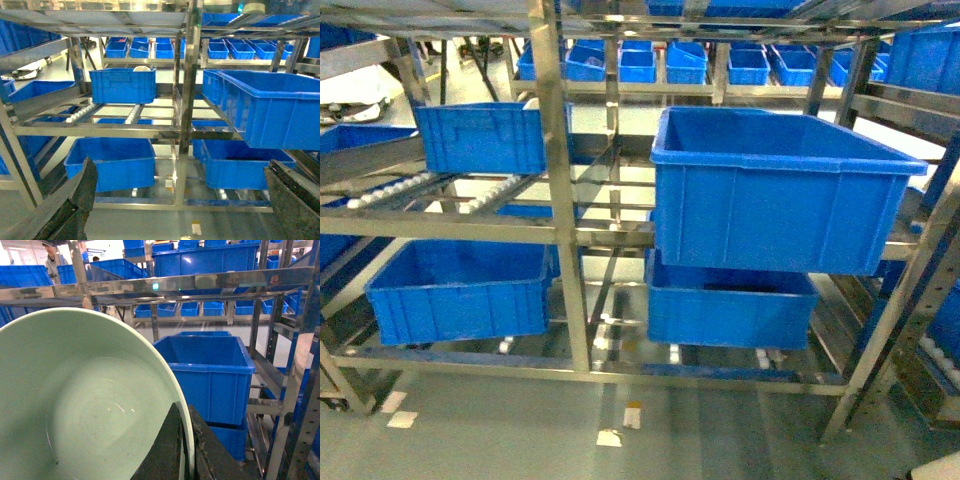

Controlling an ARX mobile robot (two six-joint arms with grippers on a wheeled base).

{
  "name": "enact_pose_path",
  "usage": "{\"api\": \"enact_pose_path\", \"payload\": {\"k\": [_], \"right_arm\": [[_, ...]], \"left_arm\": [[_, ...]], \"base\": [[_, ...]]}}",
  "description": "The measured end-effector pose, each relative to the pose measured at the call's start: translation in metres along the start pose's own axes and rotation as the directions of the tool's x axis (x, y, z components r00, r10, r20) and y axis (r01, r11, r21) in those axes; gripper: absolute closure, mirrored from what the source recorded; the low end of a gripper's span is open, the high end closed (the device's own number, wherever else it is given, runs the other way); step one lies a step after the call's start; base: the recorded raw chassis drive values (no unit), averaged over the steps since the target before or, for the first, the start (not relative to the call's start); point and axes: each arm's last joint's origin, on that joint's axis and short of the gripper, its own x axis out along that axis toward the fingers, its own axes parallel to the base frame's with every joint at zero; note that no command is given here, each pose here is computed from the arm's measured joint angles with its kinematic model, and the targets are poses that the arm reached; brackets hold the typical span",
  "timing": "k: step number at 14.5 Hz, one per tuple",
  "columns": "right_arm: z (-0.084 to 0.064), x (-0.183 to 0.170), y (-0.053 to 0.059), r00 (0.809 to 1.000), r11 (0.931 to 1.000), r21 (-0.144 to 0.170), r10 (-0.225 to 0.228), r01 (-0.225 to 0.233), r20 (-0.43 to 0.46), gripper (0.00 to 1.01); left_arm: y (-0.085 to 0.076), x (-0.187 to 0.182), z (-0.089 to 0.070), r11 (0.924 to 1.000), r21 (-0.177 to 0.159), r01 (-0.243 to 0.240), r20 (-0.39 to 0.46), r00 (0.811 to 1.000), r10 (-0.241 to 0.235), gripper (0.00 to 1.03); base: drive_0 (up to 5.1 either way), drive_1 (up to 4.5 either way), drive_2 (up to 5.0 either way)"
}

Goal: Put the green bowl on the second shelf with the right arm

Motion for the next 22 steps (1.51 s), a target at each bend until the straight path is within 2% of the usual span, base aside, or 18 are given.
{"api": "enact_pose_path", "payload": {"k": [13, 22], "right_arm": [[0.0001, 0.0, 0.0002, 1.0, 1.0, 0.0, 0.005, -0.005, 0.001, 0.99], [-0.0006, 0.0002, 0.0, 1.0, 1.0, 0.002, 0.003, -0.003, -0.007, 0.99]], "left_arm": [[0.0, 0.0, 0.0004, 1.0, 0.0, -0.002, 0.004, 1.0, 0.002, 0.05], [0.0, 0.0, -0.0001, 1.0, 0.0, 0.0, -0.001, 1.0, 0.0, 0.05]], "base": [[-4.9, 2.2, 2.2], [0.0, 4.17, -4.2]]}}
